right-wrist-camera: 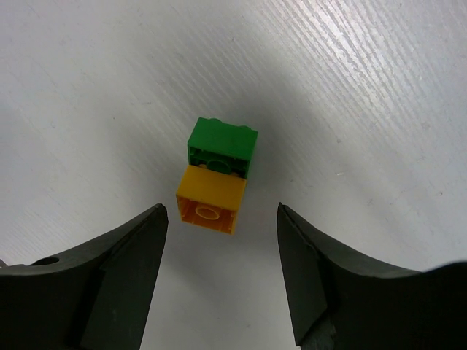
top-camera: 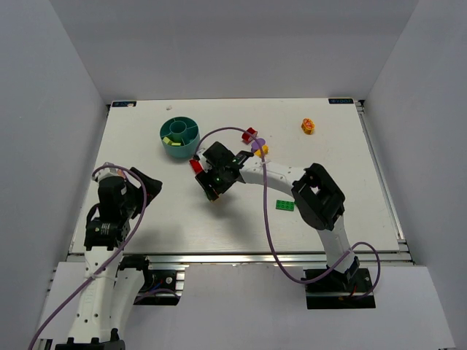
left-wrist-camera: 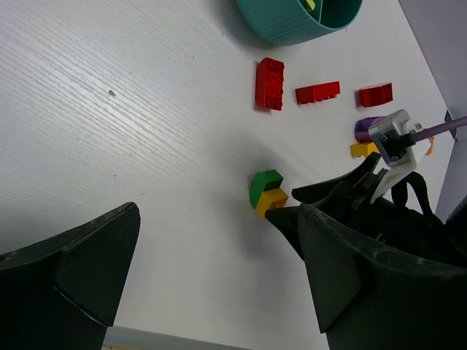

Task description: Sort the legos into containers by color

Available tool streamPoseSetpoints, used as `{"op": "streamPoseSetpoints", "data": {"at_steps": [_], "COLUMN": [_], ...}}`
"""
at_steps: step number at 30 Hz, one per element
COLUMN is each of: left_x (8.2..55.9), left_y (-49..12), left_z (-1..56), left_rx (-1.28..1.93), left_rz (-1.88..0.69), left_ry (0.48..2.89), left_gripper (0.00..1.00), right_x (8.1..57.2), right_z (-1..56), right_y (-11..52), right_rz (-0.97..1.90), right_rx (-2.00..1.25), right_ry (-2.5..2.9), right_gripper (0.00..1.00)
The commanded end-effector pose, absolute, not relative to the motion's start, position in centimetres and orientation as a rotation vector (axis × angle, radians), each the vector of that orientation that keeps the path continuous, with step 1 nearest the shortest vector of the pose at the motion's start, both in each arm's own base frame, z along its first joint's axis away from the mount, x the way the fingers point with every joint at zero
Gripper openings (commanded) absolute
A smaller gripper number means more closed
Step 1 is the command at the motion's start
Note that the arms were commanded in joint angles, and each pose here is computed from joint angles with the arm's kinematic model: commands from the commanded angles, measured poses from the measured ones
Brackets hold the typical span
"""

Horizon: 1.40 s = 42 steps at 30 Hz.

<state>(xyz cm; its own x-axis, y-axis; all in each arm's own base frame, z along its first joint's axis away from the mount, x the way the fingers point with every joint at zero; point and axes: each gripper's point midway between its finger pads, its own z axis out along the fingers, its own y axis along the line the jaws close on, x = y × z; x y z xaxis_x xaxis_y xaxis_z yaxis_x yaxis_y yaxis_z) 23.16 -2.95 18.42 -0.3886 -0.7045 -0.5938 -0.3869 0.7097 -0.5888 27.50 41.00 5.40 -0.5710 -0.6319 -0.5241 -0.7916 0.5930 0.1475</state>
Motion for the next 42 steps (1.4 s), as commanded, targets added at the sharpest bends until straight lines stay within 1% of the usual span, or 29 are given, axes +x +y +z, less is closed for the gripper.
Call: {"op": "streamPoseSetpoints", "data": {"at_steps": [1, 6, 8, 9, 12, 13, 14, 15, 16, 17, 18, 19, 20, 21, 24, 25, 30, 33, 42], "left_x": [23.2, 23.1, 23.1, 23.1, 23.5, 23.7, 23.9, 24.5, 24.3, 24.8, 24.5, 24.9, 24.6, 24.8, 24.7, 24.6, 23.2, 22.4, 21.8], "left_y": [-2.9, -3.0, -3.0, -3.6, -5.5, -6.3, -7.3, -8.8, -10.5, -11.5, -12.0, -12.4, -13.0, -13.2, -13.8, -13.9, -14.5, -15.1, -18.1], "left_z": [18.2, 18.1, 17.8, 18.1, 18.4, 18.5, 18.9, 19.1, 19.0, 20.1, 19.7, 21.0, 21.6, 22.5, 25.2, 25.8, 30.0, 31.5, 32.2], "left_rx": [-0.844, -0.844, -0.855, -0.839, -0.784, -0.758, -0.713, -0.658, -0.609, -0.543, -0.544, -0.485, -0.445, -0.401, -0.255, -0.224, -0.029, 0.023, 0.123], "left_rz": [-0.451, -0.459, -0.466, -0.51, -0.641, -0.704, -0.775, -0.887, -1.007, -1.103, -1.138, -1.175, -1.224, -1.239, -1.272, -1.278, -1.315, -1.366, -1.424], "left_ry": [2.009, 2.006, 2.006, 2.004, 1.993, 1.989, 1.977, 1.956, 1.968, 1.917, 1.939, 1.884, 1.87, 1.833, 1.726, 1.702, 1.468, 1.393, 1.368], "left_gripper": [0.98, 0.98, 0.98, 0.98, 0.98, 0.98, 0.98, 0.98, 0.98, 0.97, 0.97, 0.97, 0.97, 0.97, 0.97, 0.97, 0.95, 0.95, 0.94], "right_x": [27.5, 27.6, 27.8, 27.9, 27.8, 27.8, 27.6, 27.4, 26.9, 24.7, 25.5, 23.7, 24.4, 23.2, 23.4, 22.6, 20.8, 20.3, 20.2], "right_z": [6.5, 5.7, 5.2, 5.0, 5.4, 6.4, 7.8, 10.6, 12.7, 15.9, 17.0, 18.1, 19.2, 20.9, 22.7, 23.5, 26.4, 27.9, 30.2], "right_y": [42.5, 42.8, 43.1, 43.0, 42.9, 43.0, 43.1, 42.5, 42.6, 42.1, 41.5, 41.4, 40.5, 40.2, 38.9, 38.5, 37.2, 37.1, 37.4], "right_rz": [0.561, 0.546, 0.531, 0.52, 0.525, 0.543, 0.579, 0.629, 0.747, 0.932, 0.913, 1.068, 1.113, 1.212, 1.297, 1.375, 1.53, 1.586, 1.701], "right_rx": [-1.125, -1.124, -1.124, -1.127, -1.167, -1.195, -1.217, -1.289, -1.36, -1.505, -1.495, -1.545, -1.531, -1.561, -1.548, -1.559, -1.553, -1.54, -1.492], "right_ry": [2.379, 2.388, 2.389, 2.389, 2.354, 2.313, 2.253, 2.116, 2.005, 1.811, 1.772, 1.689, 1.647, 1.552, 1.496, 1.451, 1.354, 1.316, 1.302], "right_gripper": [0.67, 0.66, 0.61, 0.57, 0.33, 0.22, 0.08, 0.0, 0.0, 0.0, 0.0, 0.0, 0.0, 0.0, 0.0, 0.0, 0.0, 0.0, 0.0]}}
